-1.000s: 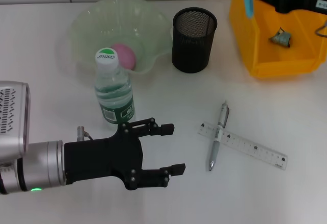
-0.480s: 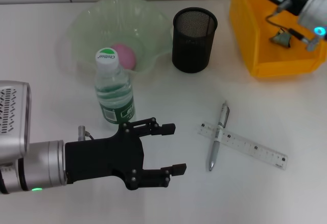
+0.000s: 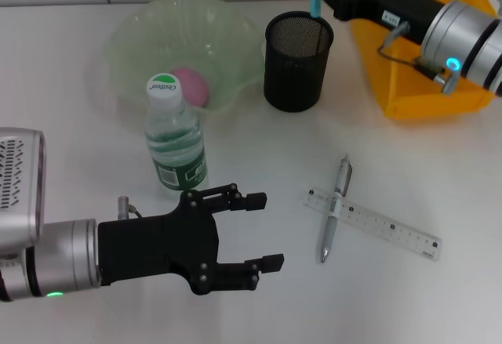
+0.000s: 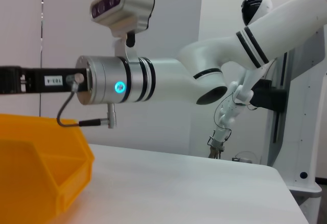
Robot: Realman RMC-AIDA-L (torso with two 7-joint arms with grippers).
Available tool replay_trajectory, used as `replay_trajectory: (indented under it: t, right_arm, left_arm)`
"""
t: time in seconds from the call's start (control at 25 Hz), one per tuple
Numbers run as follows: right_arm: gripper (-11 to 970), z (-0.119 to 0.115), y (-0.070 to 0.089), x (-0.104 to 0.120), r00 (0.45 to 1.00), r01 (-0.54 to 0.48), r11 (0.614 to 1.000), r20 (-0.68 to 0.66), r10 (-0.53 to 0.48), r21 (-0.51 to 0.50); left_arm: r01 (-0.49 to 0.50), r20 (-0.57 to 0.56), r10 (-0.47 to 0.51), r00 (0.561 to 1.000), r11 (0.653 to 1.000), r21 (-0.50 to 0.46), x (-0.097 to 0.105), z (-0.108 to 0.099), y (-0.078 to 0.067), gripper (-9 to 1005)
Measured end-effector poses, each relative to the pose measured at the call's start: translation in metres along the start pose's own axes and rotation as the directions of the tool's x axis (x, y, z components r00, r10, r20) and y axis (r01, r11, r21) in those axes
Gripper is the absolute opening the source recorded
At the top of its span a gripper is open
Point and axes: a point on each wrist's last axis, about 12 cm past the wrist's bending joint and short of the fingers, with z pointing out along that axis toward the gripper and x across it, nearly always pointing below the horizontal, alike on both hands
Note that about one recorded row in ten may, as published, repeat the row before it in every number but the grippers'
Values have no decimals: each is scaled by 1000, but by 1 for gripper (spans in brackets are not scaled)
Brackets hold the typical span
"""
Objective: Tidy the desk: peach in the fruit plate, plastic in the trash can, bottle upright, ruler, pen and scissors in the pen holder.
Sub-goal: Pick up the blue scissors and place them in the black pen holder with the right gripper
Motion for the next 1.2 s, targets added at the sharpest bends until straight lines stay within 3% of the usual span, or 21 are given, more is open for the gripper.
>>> replay_trajectory:
  t: [0.68,0.84,1.0,1.2]
  right_arm:
    - [323,1,5,17,994,53,999,-91,-54,-8]
    - [380,-1,6,17,996,50,999,-79,-51,-14]
    - [442,-13,7,8,1000,20,998,2,-20,-51]
    - [535,-46,2,-23,991,-88,988,93,101,-129]
  left_arm:
    - [4,-4,-4,1000,1000,6,3,2,-1,783]
    - [6,-4,-6,1000,1000,5,3,2,-2,783]
    - [7,-3,-7,1000,1000,6,3,1,-2,783]
    - [9,-2,-9,1000,1000,7,4,0,-3,783]
